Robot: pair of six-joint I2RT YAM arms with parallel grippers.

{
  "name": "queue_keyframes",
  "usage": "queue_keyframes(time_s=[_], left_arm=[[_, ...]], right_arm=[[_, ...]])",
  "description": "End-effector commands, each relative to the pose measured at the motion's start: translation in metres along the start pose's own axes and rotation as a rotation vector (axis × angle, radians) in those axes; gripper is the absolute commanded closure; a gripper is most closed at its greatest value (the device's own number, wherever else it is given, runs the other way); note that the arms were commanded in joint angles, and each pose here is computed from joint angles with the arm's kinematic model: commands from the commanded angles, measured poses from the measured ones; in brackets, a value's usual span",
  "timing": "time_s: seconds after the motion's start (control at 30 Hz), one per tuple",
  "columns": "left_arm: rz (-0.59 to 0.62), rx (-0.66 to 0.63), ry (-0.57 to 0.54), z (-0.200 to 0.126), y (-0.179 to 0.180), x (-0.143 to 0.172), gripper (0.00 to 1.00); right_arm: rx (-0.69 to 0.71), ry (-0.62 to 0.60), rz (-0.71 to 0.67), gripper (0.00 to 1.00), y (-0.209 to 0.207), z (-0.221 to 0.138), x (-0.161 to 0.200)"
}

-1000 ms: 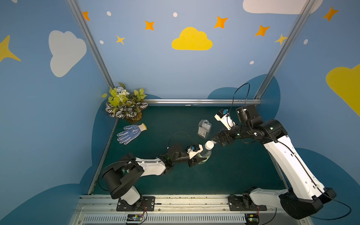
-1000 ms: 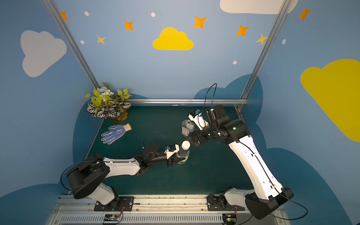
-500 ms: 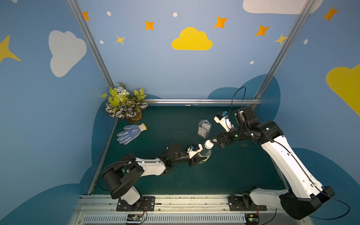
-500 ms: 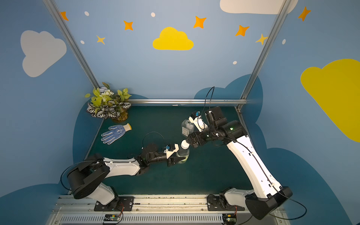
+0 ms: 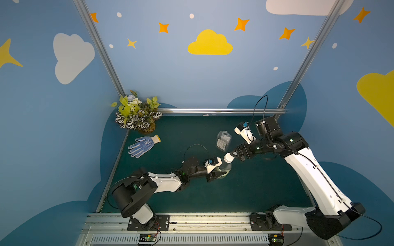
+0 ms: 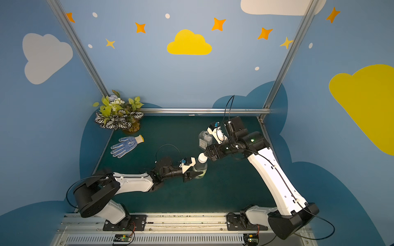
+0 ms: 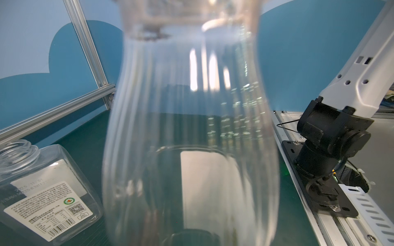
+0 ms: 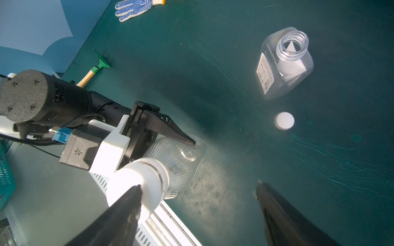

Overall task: Screw on the bottle caps
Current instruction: Screw the bottle cap onto the plastic bottle.

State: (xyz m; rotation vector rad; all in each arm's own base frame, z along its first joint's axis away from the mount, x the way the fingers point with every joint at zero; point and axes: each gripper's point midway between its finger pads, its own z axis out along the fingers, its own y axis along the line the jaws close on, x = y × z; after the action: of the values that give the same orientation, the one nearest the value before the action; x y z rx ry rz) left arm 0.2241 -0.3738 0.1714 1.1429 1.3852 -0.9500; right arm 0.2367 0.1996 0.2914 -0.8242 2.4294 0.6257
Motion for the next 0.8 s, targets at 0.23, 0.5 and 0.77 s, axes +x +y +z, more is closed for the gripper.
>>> queue_keyframes(time_s=[0.23,0.5,0.77], left_arm=[[0.046,-0.001,-0.044,-0.002,-0.002,-0.014,0.72],[0.043,-0.009,-0.055,-0.005,-0.002,-0.015,0.72],[0.044,-0.01,-0.053,-0.004,-0.002,-0.014,0.72]], right_arm=[[-0.024,0.012,0.024,0.12,-0.001,0.012,-0.002],[-0.007,-0.006,0.023,0.12,-0.006,0.005,0.001],[-0.013,-0.047,0.008,0.11,-0.001,-0.008,-0.003]])
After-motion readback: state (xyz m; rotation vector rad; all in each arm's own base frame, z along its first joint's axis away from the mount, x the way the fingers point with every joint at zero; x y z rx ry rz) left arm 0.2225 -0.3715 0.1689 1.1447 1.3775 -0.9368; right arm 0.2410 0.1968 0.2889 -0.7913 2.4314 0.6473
